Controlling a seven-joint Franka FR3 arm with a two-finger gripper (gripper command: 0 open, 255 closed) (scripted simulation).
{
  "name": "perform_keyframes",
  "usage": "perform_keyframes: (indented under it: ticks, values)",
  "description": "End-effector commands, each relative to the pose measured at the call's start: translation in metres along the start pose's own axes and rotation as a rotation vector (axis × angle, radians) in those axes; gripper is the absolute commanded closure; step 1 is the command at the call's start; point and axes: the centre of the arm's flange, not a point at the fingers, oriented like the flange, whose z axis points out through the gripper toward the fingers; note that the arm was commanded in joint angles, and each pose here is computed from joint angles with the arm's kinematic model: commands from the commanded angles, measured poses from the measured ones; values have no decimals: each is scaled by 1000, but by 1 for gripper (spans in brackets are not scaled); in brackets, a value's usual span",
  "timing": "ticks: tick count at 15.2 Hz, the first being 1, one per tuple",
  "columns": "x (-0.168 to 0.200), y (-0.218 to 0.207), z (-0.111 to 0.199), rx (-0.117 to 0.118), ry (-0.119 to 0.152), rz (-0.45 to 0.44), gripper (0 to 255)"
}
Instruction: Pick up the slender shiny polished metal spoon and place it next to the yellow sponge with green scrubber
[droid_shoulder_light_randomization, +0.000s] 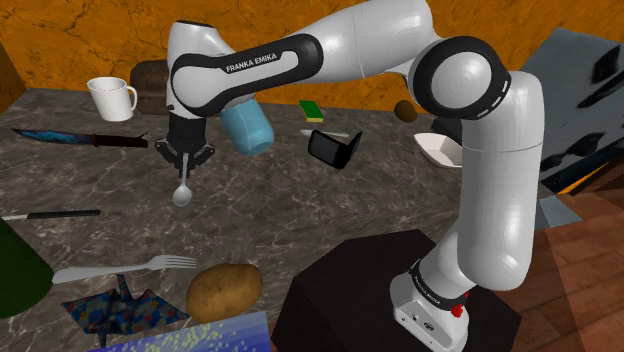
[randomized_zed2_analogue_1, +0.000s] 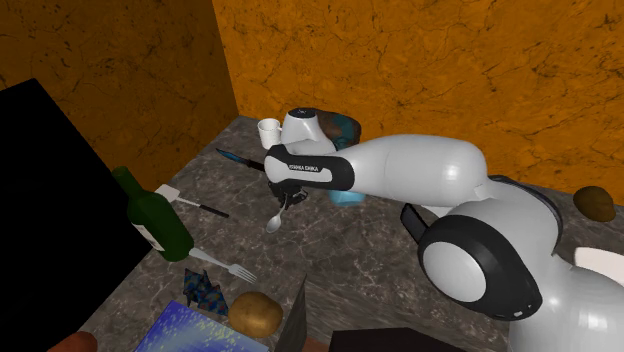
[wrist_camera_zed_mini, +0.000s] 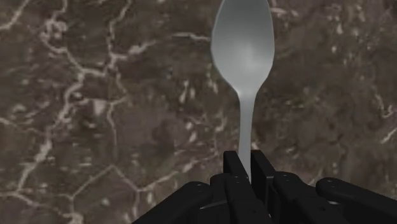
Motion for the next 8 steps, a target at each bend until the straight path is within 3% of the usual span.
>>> perform_keyframes:
  ticks: [1,8]
  values:
    - [0,0,1,-1,-2,0,255]
    - [-3,-2,-15,-1,-2,0,255]
